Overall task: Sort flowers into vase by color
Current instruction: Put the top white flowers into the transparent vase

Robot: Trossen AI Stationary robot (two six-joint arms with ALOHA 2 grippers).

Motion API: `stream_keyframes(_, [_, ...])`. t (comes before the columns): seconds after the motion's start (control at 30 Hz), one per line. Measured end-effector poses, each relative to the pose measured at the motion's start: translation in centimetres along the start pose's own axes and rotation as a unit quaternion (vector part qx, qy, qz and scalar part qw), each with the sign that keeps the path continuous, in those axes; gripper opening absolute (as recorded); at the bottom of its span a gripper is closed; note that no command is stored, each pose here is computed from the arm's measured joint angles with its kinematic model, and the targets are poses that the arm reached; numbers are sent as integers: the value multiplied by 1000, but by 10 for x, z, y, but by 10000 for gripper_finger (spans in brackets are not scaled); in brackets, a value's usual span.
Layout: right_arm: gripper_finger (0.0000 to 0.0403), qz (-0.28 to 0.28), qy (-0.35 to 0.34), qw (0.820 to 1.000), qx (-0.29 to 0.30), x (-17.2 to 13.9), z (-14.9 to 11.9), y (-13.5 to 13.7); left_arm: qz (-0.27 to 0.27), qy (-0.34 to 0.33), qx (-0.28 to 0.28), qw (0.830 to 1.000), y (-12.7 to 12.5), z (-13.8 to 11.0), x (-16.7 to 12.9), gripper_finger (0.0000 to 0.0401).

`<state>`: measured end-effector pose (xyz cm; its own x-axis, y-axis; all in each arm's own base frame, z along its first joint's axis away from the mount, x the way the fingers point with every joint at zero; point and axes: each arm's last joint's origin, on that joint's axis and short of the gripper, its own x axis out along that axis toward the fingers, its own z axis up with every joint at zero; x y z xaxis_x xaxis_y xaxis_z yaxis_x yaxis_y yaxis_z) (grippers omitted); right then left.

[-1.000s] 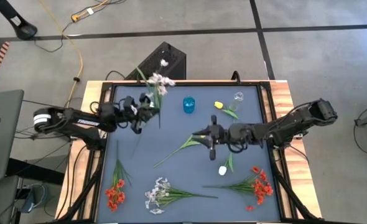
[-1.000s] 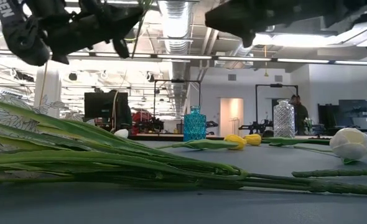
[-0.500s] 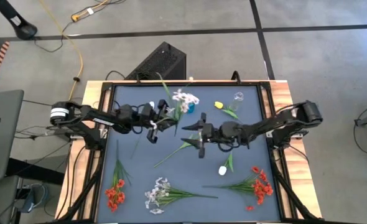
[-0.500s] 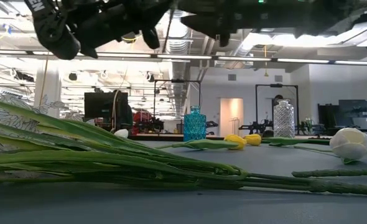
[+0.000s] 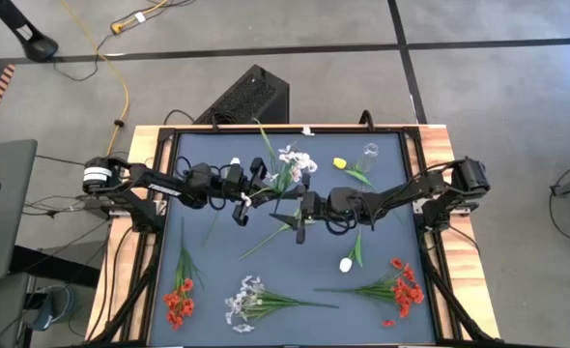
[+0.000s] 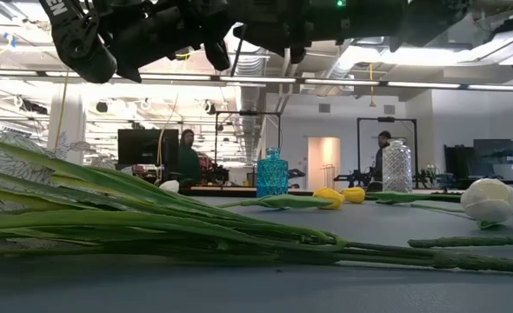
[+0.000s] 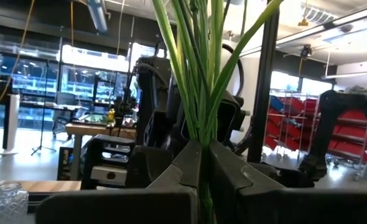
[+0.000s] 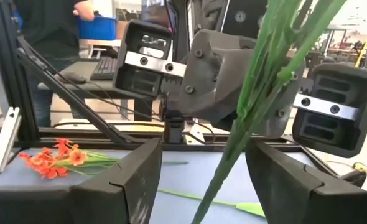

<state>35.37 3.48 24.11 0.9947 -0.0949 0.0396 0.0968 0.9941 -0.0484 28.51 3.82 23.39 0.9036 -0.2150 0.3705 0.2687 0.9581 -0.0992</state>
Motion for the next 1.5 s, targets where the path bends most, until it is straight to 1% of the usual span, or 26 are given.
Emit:
stream_keyframes(0.1, [245,-1,5,1000,1,0,-1,0,1,-1,1,1000,0,0,0,0])
stream_keyframes(0.2, [216,-19,8,1000,0,0,-1,-1,1,-1,1,1000,0,0,0,0])
stream_keyframes(0.3, [175,-28,7,1000,0,0,-1,-2,-2,0,1,1000,0,0,0,0])
stream_keyframes(0.57, [43,-29,11,1000,1,0,-2,-2,-7,1,3,1000,0,0,0,0])
stream_keyframes(0.6, [36,-29,12,1000,1,0,-2,-2,-7,1,3,1000,0,0,0,0])
stream_keyframes(0.73, [36,-29,21,999,-1,0,-4,-2,-5,7,9,1000,0,-1,0,0])
stream_keyframes(0.83, [36,-32,38,999,7,-2,-4,-5,-2,20,18,1000,1,-4,0,12])
stream_keyframes(0.93, [36,-37,70,997,23,-7,-2,-11,1,34,17,999,1,-7,0,40])
stream_keyframes(1.07, [36,-39,103,993,34,-15,4,-14,-2,47,22,999,2,-9,-1,89])
stream_keyframes(1.27, [36,-42,109,992,42,-18,8,-17,1,74,18,997,3,-14,-1,160])
stream_keyframes(1.4, [36,-49,110,992,45,-17,7,-21,4,78,31,996,3,-15,-1,192])
stream_keyframes(1.5, [36,-54,116,991,47,-16,4,-23,36,79,34,996,4,-16,-1,204])
